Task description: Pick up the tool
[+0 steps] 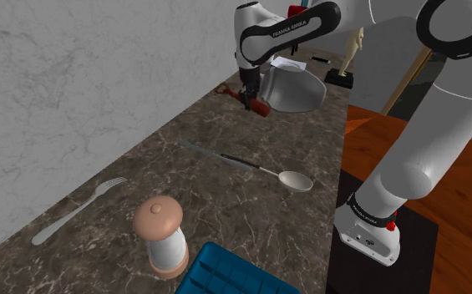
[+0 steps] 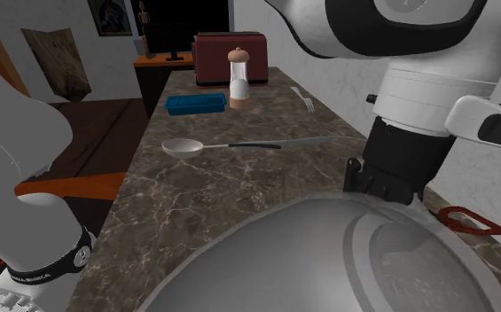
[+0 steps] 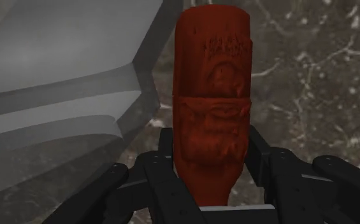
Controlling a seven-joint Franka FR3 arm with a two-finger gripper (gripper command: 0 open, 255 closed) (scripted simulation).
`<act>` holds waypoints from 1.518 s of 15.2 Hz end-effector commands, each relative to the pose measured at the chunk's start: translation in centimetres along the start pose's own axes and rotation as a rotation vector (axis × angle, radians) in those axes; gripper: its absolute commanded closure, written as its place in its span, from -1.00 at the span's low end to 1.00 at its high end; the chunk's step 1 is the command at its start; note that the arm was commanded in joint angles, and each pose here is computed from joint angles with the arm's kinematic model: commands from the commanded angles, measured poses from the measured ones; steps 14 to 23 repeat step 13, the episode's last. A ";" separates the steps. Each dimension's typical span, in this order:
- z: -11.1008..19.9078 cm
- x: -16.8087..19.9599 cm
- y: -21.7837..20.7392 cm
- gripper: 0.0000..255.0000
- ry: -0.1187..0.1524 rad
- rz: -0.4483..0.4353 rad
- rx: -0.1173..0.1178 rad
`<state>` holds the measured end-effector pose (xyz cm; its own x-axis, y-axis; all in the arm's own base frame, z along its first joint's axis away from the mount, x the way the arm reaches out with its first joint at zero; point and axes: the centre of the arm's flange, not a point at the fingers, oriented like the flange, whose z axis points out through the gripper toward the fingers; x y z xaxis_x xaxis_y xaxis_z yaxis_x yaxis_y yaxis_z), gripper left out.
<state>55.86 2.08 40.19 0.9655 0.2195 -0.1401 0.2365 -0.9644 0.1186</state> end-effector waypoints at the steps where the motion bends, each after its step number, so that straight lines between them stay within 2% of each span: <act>1: -1.1 -0.1 0.1 1.00 -0.001 0.001 0.000; 11: -6.3 -0.9 0.8 1.00 -0.001 0.001 0.000; 23: -6.3 -0.9 0.8 1.00 -0.001 0.001 0.000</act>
